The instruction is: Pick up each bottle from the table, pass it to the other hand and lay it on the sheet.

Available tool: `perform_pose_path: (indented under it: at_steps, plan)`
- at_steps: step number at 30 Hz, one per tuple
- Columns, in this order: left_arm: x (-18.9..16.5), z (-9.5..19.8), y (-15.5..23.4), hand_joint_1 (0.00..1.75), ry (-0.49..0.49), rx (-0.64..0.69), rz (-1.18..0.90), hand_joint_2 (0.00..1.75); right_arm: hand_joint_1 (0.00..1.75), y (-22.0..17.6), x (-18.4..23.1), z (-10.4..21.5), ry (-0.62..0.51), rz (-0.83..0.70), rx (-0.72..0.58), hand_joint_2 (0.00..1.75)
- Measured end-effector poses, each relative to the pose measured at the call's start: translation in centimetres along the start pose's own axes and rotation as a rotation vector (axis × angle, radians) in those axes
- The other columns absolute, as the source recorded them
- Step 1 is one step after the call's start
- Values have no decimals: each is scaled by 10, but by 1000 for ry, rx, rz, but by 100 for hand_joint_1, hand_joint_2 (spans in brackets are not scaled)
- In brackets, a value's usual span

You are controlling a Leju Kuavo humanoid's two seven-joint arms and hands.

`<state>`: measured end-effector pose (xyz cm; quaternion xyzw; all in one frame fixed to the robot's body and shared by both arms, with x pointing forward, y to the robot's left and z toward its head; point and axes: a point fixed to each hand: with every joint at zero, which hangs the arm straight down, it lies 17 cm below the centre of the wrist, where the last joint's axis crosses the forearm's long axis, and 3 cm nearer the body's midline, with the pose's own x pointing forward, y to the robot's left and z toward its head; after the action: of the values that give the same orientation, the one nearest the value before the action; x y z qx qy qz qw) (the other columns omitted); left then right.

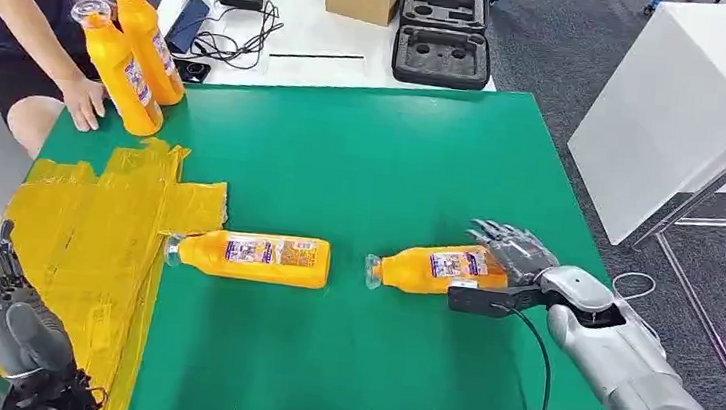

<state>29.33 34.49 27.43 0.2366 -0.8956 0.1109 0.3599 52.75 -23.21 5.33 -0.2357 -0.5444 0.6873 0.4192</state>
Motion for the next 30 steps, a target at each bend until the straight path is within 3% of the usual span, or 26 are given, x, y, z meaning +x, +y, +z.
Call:
perform_pose_path:
  at_steps: [7,9,10,14,19,30]
  plan:
    - [0,-7,4,0,-6,30,15,0,0,-9,6,-19,-5,-44,12,175]
    - [1,-12,4,0,-14,39,22,0,52,-4,10,-23,-4,-60,36,175]
    - [2,-13,3,0,-18,42,25,0,175,1,12,-24,-2,-65,51,175]
    - [1,-19,6,0,-24,57,33,0,175,45,6,-12,27,-91,220,175]
    - [-1,-24,6,0,-26,66,44,0,175,57,-12,1,62,-91,332,175]
    - [-4,-26,4,0,-28,55,49,0,175,69,-37,19,111,-71,367,175]
